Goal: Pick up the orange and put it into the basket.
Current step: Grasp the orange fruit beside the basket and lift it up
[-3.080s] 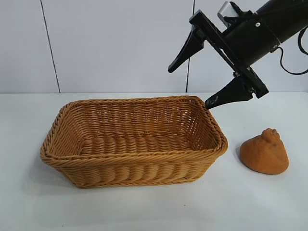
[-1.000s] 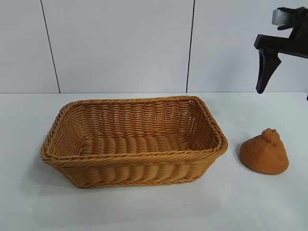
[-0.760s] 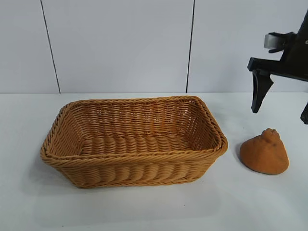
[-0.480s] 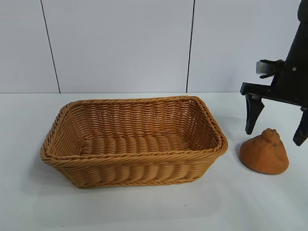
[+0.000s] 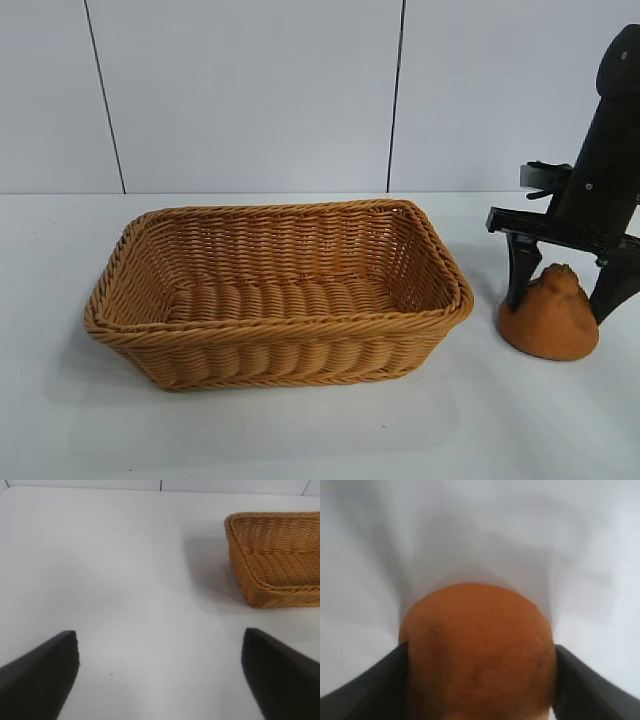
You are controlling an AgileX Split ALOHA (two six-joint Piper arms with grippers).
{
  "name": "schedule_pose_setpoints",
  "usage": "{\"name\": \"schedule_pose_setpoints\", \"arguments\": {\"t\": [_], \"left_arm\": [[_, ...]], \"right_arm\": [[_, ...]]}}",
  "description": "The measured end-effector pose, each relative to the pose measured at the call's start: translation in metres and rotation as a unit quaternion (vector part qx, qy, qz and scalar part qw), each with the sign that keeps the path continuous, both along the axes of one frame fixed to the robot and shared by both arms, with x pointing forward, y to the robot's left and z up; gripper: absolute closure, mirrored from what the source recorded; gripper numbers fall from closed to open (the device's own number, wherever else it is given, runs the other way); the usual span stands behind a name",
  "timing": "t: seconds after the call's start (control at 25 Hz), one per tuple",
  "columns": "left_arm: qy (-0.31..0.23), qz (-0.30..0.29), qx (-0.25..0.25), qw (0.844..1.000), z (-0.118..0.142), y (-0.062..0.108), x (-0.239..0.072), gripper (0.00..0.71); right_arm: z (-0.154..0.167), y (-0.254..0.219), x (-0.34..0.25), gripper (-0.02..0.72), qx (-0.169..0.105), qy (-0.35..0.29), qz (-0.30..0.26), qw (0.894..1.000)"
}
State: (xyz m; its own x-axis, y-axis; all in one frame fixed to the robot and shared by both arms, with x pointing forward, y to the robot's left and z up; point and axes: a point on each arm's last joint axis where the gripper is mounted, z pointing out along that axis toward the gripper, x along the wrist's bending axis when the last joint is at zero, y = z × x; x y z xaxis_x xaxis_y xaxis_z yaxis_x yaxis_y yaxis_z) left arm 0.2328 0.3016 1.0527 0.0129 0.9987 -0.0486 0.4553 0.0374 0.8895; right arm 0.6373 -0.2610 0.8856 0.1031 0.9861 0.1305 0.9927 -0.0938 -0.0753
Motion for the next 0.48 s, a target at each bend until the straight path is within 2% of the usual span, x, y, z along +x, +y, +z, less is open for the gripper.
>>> {"name": "schedule_pose_setpoints", "arguments": {"t": [0.12,0.16,0.32,0.48], "left_arm": [[0.0,0.0,0.0,1.0,0.0,0.0,0.0,0.08],[0.0,0.0,0.0,1.0,0.0,0.0,0.0,0.08],[0.0,0.0,0.0,1.0,0.0,0.0,0.0,0.08],[0.0,0.0,0.0,1.0,0.0,0.0,0.0,0.08]], "right_arm": [[0.001,0.0,-0.002,0.572,0.002,0.01,0.001,1.0],[0.003,0.0,-0.002,0.619,0.004,0.01,0.002,1.0],[0.019,0.0,-0.003,0.631,0.006,-0.005,0.014,1.0],[0.057,0.001,-0.002,0.631,0.007,-0.048,0.021,0.999]]}}
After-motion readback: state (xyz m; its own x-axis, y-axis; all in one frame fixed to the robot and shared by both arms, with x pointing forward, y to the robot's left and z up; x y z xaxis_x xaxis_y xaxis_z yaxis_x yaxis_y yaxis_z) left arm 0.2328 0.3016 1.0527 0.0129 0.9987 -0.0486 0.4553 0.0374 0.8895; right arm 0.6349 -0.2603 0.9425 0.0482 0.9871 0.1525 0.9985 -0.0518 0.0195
